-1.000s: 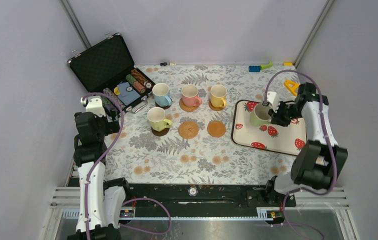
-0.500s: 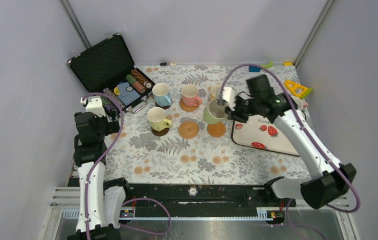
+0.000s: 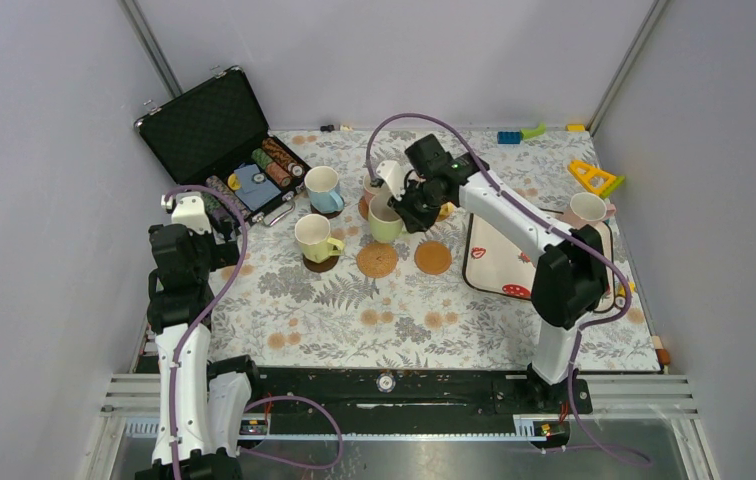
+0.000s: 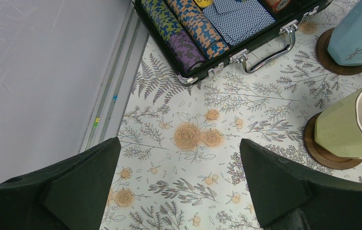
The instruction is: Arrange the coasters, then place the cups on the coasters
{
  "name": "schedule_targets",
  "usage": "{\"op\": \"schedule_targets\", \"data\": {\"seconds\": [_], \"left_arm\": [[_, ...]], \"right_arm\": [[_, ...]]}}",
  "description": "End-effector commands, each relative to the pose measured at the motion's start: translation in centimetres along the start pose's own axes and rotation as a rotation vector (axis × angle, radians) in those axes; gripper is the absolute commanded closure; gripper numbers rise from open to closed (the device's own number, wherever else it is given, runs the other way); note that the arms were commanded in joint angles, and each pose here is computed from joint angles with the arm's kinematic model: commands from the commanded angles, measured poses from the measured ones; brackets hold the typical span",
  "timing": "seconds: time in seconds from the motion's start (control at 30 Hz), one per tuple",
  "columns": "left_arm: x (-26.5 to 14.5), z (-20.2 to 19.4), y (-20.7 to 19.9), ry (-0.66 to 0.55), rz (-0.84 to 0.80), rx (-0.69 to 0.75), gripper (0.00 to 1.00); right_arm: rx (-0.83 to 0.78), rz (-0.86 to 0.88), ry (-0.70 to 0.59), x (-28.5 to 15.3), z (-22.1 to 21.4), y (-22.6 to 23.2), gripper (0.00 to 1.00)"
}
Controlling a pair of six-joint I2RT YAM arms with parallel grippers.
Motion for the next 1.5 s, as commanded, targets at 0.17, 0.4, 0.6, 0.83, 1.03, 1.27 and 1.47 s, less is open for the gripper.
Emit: {"op": "schedule_targets", "data": {"seconds": [0.17, 0.4, 0.6, 0.83, 1.03, 1.27, 1.47], "left_arm": [[0.0, 1.0, 0.0, -0.063, 0.001, -0.008, 0.01], [0.2, 0.9, 0.0, -0.051, -0.001, -0.008, 0.01], [0.1, 1.0, 0.1, -0.062, 0.006, -0.007, 0.01], [0.1, 0.9, 0.1, -0.058, 0.006, -0.007, 0.01], [0.1, 0.9, 0.1, -0.061, 0.008, -0.006, 0.01], [0.0, 1.0, 0.1, -0.065, 0.008, -0.006, 0.01], [0.0, 1.0, 0.1, -0.067, 0.007, -0.006, 0.01]], "right_arm": [[0.003, 0.03, -0.021, 1.2, 1.1, 2.0, 1.0], [-0.012, 0.057, 0.007, 3.2, 0.1, 2.8, 1.0], [-0.022, 0.038, 0.027, 4.5, -0.1, 2.8, 1.0], [-0.046, 0.02, 0.035, 5.9, -0.1, 3.3, 1.0], [-0.057, 0.02, 0.042, 6.3, -0.1, 3.6, 1.0], [-0.1, 0.002, 0.081, 6.8, -0.4, 3.8, 1.0], [-0.133, -0.007, 0.112, 7.0, -1.0, 3.7, 0.87]]}}
Point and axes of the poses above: each gripper's point midway between its finger pads, its own x axis out along the fingers, its own y axis along the line the jaws close on, z = x × y, the point moved 7 cm from there along -x, back along the fingers, and after that the axes turned 12 degrees about -x, right-handed, at the moved point
